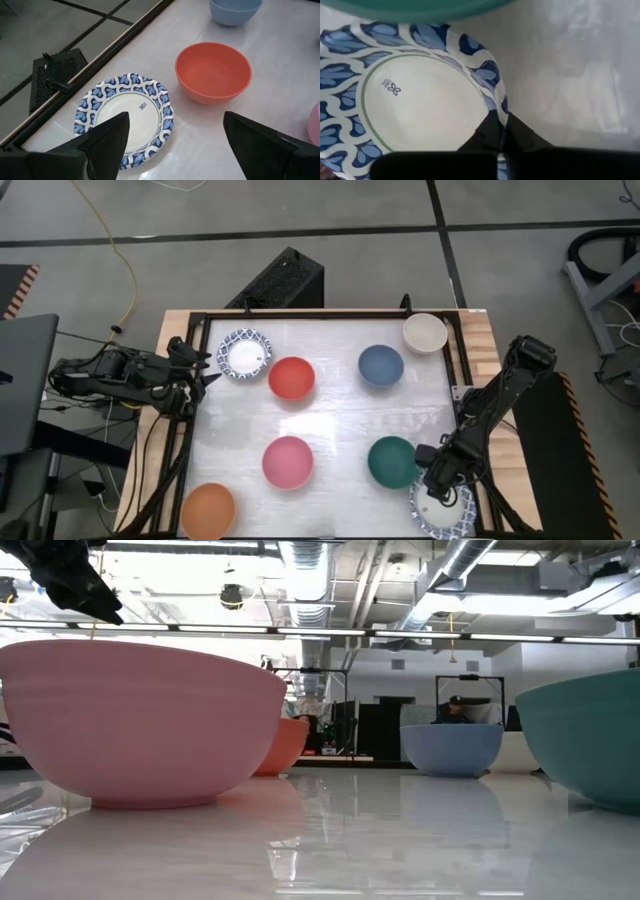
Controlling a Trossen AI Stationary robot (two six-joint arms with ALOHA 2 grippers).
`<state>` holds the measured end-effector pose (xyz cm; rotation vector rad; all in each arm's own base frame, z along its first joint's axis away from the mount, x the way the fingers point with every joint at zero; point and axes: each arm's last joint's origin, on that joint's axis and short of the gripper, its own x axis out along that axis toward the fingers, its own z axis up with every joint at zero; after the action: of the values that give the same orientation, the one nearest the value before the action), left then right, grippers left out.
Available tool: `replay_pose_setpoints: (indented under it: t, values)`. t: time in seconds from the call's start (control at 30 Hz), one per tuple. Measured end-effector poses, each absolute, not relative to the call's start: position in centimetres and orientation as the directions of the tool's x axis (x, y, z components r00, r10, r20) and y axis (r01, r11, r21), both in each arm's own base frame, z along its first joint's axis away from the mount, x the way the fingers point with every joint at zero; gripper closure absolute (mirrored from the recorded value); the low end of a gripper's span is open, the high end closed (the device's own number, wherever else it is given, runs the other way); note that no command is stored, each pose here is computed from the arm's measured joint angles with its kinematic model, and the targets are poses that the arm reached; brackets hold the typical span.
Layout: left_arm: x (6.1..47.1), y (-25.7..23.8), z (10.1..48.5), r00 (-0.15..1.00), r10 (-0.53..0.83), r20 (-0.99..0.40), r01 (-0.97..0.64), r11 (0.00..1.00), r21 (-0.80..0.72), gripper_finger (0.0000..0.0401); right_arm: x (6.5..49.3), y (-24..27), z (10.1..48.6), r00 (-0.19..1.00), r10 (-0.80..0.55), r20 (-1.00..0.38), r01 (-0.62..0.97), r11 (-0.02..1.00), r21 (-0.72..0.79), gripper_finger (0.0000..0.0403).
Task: Nest bowls inside each other
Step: Stack the white pattern bowl on top of the white pattern bowl
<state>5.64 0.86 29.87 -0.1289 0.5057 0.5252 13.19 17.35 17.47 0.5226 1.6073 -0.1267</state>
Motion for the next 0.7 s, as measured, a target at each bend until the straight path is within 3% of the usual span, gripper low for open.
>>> replay_pose_setpoints:
  t: [0.2,0.7]
  values:
    - [5.6,1.0,29.9,0.73,0.488,-0.479,-0.54,0.841,0.034,0.0087,13.7,17.6,17.8,0.0,0.292,-0.956,0.441,0.859,0.262,0.0393]
    - [5.6,1.0,29.9,0.729,0.491,-0.478,-0.542,0.84,0.037,0.0087,16.8,18.1,24.1,0.098,0.366,-0.926,0.42,0.828,0.371,0.04]
